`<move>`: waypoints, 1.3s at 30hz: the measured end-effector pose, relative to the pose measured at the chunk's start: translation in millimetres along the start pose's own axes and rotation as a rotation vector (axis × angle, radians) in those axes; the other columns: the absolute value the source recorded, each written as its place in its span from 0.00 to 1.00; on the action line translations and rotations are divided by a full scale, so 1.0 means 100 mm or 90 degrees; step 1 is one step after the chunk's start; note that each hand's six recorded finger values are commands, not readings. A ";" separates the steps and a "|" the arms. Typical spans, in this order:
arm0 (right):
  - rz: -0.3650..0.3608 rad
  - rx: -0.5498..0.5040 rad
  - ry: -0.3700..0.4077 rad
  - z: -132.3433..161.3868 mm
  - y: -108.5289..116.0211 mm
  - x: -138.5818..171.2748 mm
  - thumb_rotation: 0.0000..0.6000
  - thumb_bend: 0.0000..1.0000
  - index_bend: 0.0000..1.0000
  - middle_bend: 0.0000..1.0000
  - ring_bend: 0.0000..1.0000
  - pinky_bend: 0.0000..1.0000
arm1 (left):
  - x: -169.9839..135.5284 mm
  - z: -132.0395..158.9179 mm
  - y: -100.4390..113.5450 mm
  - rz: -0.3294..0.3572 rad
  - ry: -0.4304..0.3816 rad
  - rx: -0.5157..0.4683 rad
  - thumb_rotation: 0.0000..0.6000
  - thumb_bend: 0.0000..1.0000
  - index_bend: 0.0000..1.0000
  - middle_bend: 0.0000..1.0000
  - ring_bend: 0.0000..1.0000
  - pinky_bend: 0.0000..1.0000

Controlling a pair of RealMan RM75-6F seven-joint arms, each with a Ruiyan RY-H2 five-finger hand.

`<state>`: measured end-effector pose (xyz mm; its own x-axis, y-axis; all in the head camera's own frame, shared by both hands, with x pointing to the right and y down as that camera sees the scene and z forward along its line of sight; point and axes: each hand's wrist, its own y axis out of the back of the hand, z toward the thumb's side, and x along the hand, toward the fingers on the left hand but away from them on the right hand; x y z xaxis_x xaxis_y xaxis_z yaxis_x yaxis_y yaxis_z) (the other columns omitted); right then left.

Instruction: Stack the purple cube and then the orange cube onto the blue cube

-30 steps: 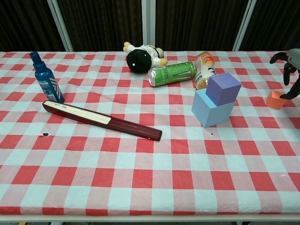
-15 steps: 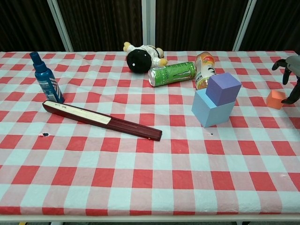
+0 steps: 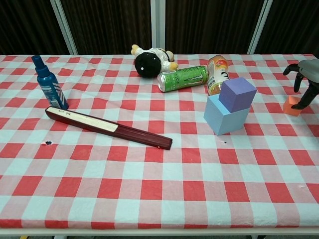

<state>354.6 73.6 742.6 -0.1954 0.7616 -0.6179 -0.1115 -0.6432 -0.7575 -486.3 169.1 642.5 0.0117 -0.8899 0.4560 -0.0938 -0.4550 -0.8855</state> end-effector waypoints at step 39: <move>-0.043 -0.014 0.055 0.09 0.23 0.10 1.00 0.18 0.19 0.51 0.28 0.23 | 0.03 0.04 0.00 -0.002 -0.005 -0.006 1.00 0.00 0.11 0.09 0.08 0.20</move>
<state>341.0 65.5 721.4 -0.1027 0.8076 -0.5807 -0.0994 -0.5892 -0.8019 -482.7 166.4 643.2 0.0193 -0.8884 0.4588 -0.1033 -0.4582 -0.8828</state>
